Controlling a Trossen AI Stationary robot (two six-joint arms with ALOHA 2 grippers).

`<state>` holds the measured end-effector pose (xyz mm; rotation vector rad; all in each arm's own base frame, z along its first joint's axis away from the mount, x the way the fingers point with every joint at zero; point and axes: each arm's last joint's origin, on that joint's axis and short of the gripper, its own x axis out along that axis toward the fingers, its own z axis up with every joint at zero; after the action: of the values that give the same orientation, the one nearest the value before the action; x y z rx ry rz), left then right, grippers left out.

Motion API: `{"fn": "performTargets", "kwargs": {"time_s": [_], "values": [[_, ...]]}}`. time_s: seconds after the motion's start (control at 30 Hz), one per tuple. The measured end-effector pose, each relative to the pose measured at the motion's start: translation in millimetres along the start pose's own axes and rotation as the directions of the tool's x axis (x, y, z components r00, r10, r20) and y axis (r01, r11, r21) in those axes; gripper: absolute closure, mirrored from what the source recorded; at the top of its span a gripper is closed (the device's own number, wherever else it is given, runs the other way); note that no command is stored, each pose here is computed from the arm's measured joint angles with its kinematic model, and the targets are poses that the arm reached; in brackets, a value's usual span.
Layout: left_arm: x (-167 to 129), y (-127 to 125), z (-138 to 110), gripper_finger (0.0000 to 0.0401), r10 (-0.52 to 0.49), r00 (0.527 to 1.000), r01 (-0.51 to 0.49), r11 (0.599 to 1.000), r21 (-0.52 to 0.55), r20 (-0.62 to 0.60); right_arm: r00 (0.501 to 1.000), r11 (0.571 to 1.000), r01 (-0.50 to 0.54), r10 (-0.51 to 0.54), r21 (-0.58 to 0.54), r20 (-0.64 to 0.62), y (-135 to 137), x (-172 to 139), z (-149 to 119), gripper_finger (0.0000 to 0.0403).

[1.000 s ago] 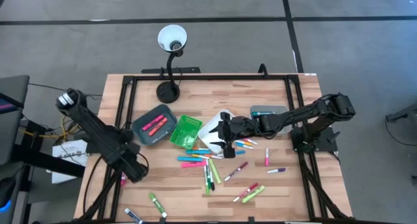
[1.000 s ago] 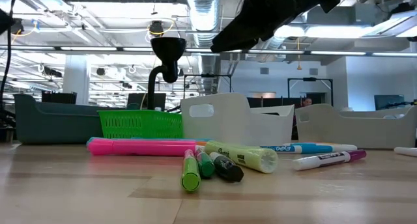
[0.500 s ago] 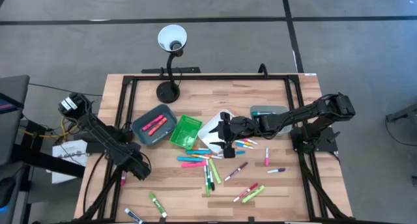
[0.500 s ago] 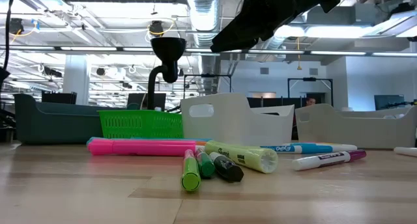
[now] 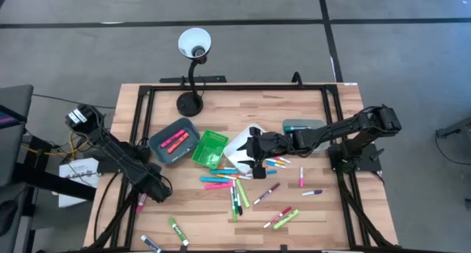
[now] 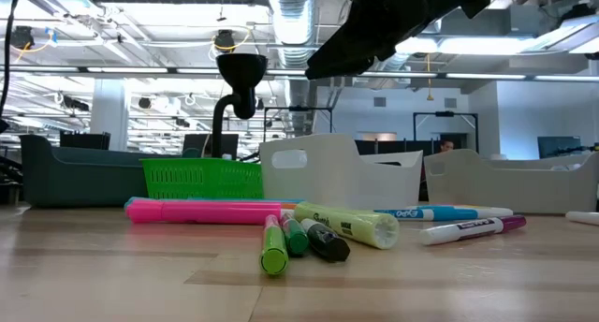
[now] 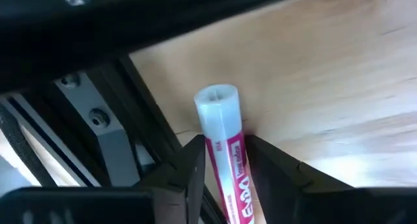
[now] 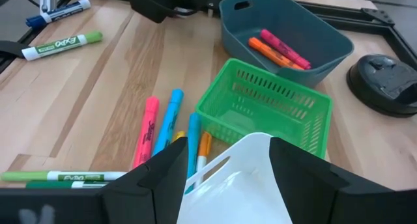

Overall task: Pick & Place Markers
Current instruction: Put the pink marker pen into the gray bin

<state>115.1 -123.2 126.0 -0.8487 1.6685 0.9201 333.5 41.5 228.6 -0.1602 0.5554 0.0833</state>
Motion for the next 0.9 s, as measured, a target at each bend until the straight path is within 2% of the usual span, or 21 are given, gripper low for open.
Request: {"fn": "performTargets", "kwargs": {"time_s": [0.23, 0.33, 0.4, 0.53, 0.6, 0.7, 0.8, 0.9], "values": [[-2.7, -5.7, -1.1, 0.0339, -0.057, 0.998, 0.055, 0.998, 0.042, 0.031, 1.000, 1.000, 0.000, 0.000, 0.000, 0.002, 0.0, 0.0, 0.1, 0.0198], [-6.1, -9.5, -2.0, 0.0340, -0.087, 0.995, 0.084, 0.995, 0.047, 0.058, 1.000, 1.000, 0.000, 0.000, 0.000, 0.003, 0.0, 0.0, 0.3, 0.0198], [-12.7, -17.1, -3.6, 0.0340, -0.150, 0.982, 0.143, 0.987, 0.069, 0.115, 1.000, 1.000, 0.001, -0.001, 0.000, 0.006, -0.1, 0.0, 0.6, 0.0198], [-39.9, -36.5, -11.5, 0.0340, -0.298, 0.928, 0.276, 0.953, 0.128, 0.224, 1.000, 1.000, 0.003, -0.003, -0.006, 0.017, -0.2, 0.0, 1.6, 0.0198], [-55.6, -45.0, -15.2, 0.0341, -0.372, 0.878, 0.343, 0.928, 0.145, 0.300, 1.000, 1.000, 0.003, -0.003, -0.011, 0.019, -0.3, -0.5, 2.0, 0.0198], [-78.0, -55.2, -18.3, 0.0341, -0.468, 0.772, 0.406, 0.884, 0.233, 0.430, 0.999, 0.999, 0.005, -0.004, -0.041, 0.036, -0.2, -9.4, 6.6, 0.0198], [-97.8, -63.0, -18.5, 0.0341, -0.530, 0.647, 0.412, 0.848, 0.334, 0.548, 1.000, 0.998, 0.014, -0.013, -0.055, 0.029, 0.4, -28.9, 11.9, 0.0198], [-114.4, -69.4, -12.8, 0.0341, -0.552, 0.513, 0.339, 0.834, 0.436, 0.657, 0.998, 0.998, 0.054, -0.053, -0.030, 0.027, 0.3, -54.3, 17.6, 0.0198]]}}
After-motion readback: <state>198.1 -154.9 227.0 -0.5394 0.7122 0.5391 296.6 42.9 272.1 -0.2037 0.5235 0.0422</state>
